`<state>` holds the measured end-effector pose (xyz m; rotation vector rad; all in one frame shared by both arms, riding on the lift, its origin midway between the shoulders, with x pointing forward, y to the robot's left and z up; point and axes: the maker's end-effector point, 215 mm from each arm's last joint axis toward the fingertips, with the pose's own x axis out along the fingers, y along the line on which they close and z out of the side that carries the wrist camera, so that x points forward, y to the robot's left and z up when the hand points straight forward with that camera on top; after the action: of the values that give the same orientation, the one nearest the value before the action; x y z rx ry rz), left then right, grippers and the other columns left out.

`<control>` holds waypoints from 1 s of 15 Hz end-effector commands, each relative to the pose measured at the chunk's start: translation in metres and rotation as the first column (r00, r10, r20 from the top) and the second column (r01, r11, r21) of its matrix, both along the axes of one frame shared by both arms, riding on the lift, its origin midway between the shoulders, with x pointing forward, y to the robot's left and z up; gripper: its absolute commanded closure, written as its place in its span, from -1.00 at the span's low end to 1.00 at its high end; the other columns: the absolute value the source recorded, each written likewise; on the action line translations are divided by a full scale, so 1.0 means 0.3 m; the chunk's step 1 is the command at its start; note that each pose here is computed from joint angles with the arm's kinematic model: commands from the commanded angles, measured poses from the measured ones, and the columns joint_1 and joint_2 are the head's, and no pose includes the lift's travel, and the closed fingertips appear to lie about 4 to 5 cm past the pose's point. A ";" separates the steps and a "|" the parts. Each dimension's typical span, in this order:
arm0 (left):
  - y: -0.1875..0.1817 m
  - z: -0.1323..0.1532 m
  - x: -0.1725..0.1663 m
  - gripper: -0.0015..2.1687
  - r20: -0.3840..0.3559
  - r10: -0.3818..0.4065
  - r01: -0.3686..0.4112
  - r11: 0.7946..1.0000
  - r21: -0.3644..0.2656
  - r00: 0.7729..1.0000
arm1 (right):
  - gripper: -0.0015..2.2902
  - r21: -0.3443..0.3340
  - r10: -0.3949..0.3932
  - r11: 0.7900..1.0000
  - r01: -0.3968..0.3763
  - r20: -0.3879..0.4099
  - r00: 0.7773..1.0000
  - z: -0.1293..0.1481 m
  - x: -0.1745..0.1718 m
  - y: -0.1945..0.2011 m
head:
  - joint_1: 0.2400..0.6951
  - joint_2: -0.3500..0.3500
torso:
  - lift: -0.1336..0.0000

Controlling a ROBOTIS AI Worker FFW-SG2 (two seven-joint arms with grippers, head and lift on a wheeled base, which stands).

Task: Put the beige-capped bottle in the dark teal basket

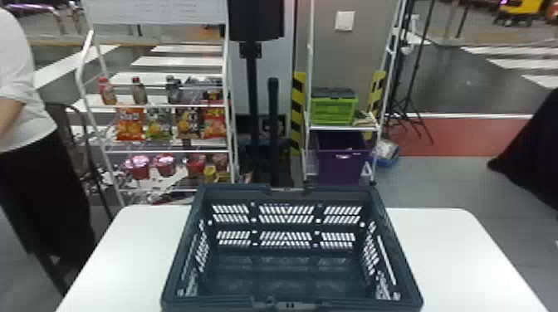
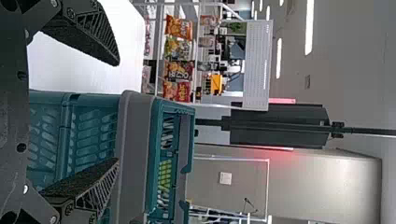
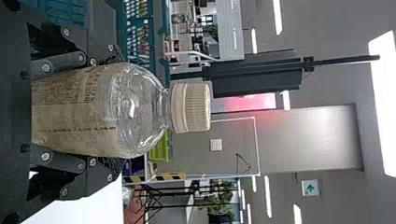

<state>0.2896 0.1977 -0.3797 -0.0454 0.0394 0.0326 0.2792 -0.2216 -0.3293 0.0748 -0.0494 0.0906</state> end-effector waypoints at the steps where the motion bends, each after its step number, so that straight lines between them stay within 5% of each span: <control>1: -0.003 -0.003 -0.002 -0.85 -0.002 -0.002 0.002 1.000 0.001 1.000 | 1.00 0.005 0.009 1.000 -0.009 0.011 1.000 0.060 0.049 0.011 | 0.14 0.00 | 1.00; 8: -0.004 0.005 0.003 -0.85 0.002 -0.003 0.003 1.000 0.000 1.000 | 1.00 0.018 0.024 1.000 -0.024 -0.037 0.999 0.161 0.244 0.026 | 0.14 0.00 | 1.00; 15: 0.007 0.001 0.014 -0.85 -0.006 0.003 -0.003 1.000 0.006 1.000 | 1.00 0.033 0.061 0.998 -0.056 -0.189 0.980 0.123 0.467 0.091 | 0.14 0.00 | 1.00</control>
<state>0.2934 0.1992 -0.3792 -0.0398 0.0436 0.0343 0.4070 -0.2023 -0.2923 0.1079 0.1157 0.1259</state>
